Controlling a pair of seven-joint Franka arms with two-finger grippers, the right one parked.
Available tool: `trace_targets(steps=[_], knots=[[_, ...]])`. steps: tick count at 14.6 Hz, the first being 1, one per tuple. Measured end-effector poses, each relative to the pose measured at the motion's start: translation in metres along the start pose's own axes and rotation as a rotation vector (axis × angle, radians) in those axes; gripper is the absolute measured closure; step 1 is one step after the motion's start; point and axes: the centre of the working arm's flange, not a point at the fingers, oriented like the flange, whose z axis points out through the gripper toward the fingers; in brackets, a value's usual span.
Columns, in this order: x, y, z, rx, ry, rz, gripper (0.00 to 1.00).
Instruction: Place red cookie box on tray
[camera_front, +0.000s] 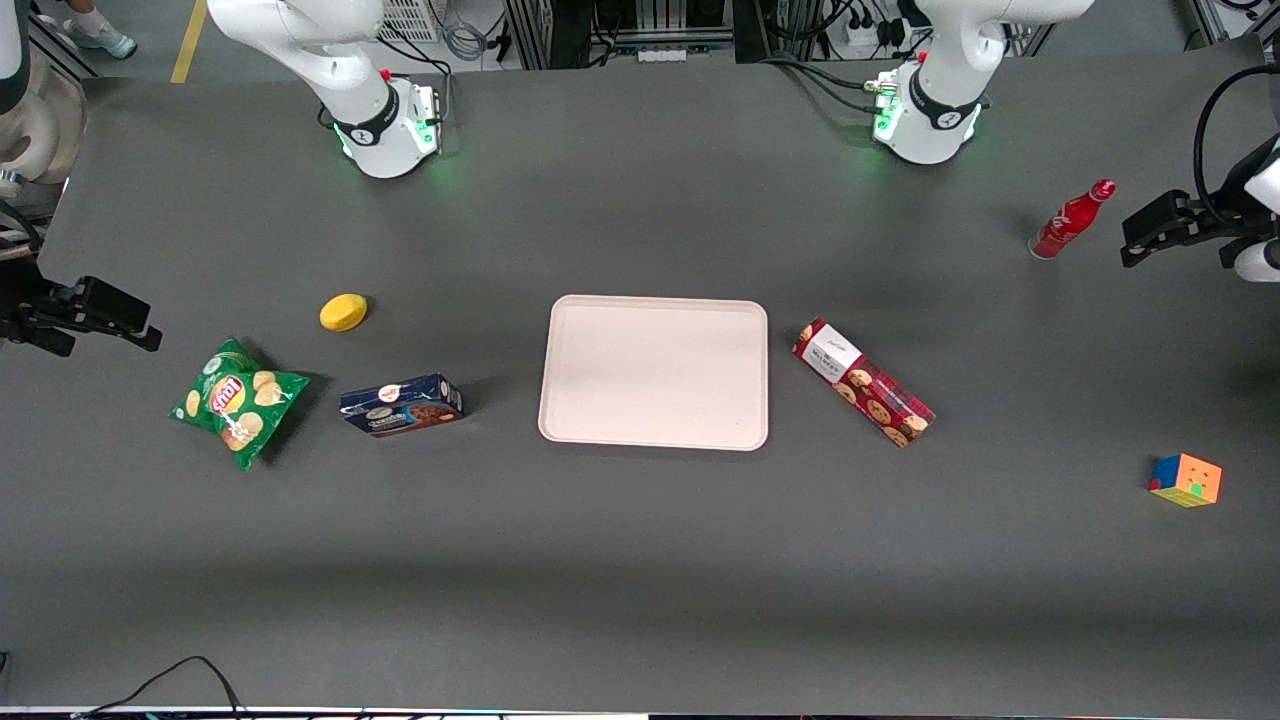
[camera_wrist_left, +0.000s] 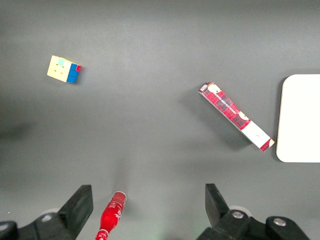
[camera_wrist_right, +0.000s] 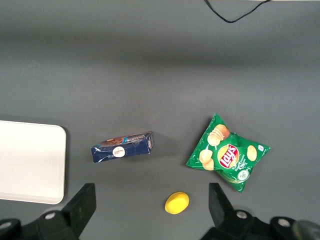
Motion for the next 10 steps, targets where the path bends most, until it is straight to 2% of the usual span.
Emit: trace_targets(steps=[4, 9, 10], knots=[[0.0002, 0.0033, -0.0001, -0.022, 0.002, 0.002, 0.0], [0.0011, 0.0042, 0.0013, -0.029, -0.001, -0.006, 0.0], [0.0028, 0.005, 0.0044, -0.044, -0.007, -0.034, 0.0]])
